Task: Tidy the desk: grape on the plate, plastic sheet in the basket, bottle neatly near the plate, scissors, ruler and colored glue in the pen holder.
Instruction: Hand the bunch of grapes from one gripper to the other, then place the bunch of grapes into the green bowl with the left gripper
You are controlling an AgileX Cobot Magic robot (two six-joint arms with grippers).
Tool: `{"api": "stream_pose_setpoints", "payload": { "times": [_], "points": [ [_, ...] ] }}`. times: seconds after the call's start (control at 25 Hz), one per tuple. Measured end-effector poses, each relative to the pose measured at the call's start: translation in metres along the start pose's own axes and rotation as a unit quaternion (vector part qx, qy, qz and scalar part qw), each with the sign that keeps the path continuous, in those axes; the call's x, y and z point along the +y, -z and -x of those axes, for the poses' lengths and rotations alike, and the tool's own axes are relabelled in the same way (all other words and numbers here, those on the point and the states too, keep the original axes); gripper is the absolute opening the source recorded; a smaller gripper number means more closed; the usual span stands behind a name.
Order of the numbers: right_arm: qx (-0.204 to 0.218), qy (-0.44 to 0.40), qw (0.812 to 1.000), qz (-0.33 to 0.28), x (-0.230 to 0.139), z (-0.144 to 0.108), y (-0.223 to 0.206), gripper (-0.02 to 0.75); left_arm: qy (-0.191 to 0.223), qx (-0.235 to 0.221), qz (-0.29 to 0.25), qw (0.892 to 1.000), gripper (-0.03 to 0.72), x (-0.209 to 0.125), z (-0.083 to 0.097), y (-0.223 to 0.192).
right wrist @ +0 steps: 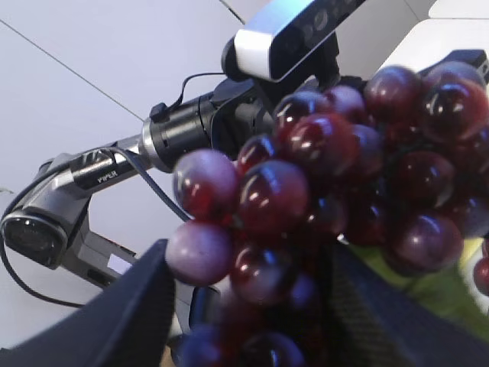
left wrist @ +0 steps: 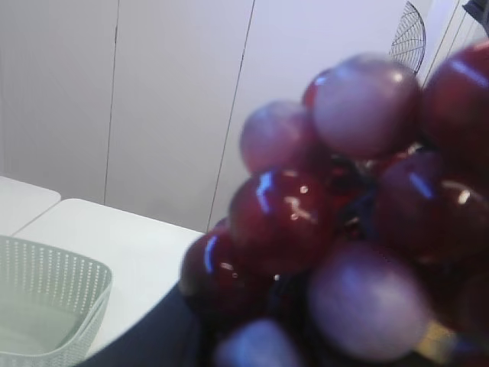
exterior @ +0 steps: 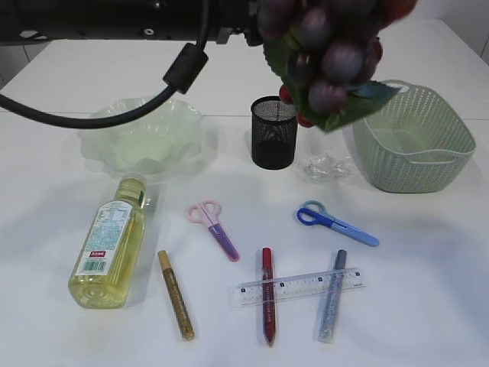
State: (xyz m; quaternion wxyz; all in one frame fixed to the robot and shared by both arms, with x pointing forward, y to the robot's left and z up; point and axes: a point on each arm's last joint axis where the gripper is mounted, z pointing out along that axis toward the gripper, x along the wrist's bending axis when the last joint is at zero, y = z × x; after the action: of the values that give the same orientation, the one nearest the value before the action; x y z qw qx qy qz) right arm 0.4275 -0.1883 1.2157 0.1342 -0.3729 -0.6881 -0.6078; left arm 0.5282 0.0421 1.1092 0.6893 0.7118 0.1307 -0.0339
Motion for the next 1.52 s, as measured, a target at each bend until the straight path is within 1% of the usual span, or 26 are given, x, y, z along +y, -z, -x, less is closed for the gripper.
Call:
{"api": "stream_pose_setpoints", "payload": {
  "times": [0.08,0.28,0.36,0.64,0.76,0.92,1.08,1.2,1.28,1.36,1.44,1.52],
  "points": [
    [-0.009,0.008,1.0,-0.012,-0.002,0.001,0.0,0.52,-0.002,0.001,0.001,1.0,0.174,0.002,0.001,0.001],
    [-0.061,0.035,0.996,-0.056,-0.009,0.01,0.001,0.544,-0.011,0.011,0.004,1.0,0.174,0.007,0.0,0.007],
    [-0.068,0.038,0.995,-0.062,-0.01,0.012,0.002,0.545,-0.012,0.018,0.007,1.0,0.173,0.009,-0.003,0.011],
    [-0.072,0.04,0.994,-0.067,-0.011,0.013,0.002,0.545,-0.015,0.039,0.014,0.999,0.169,0.014,-0.012,0.024],
    [-0.092,0.048,0.991,-0.081,-0.013,0.016,0.003,0.545,-0.015,0.047,0.016,0.999,0.169,0.015,-0.016,0.028],
    [-0.149,0.038,0.982,-0.108,-0.018,0.026,0.006,0.545,-0.014,0.062,0.019,0.998,0.169,0.016,-0.024,0.036],
    [-0.223,0.019,0.967,-0.123,-0.021,0.039,0.011,0.545,-0.013,0.084,0.024,0.996,0.168,0.018,-0.035,0.049],
    [-0.298,0.004,0.944,-0.139,-0.024,0.05,0.019,0.545,-0.013,0.104,0.028,0.994,0.168,0.02,-0.045,0.062],
    [-0.351,-0.002,0.924,-0.151,-0.025,0.058,0.026,0.545,-0.012,0.12,0.032,0.992,0.168,0.021,-0.053,0.072],
    [-0.396,-0.009,0.905,-0.157,-0.027,0.064,0.032,0.545,-0.011,0.141,0.035,0.989,0.168,0.022,-0.061,0.083],
    [-0.427,-0.009,0.89,-0.162,-0.027,0.068,0.037,0.545,-0.009,0.17,0.037,0.985,0.168,0.023,-0.071,0.095],
    [-0.442,-0.008,0.881,-0.166,-0.027,0.07,0.04,0.545,-0.007,0.205,0.038,0.978,0.167,0.024,-0.08,0.107]
  ]
}}
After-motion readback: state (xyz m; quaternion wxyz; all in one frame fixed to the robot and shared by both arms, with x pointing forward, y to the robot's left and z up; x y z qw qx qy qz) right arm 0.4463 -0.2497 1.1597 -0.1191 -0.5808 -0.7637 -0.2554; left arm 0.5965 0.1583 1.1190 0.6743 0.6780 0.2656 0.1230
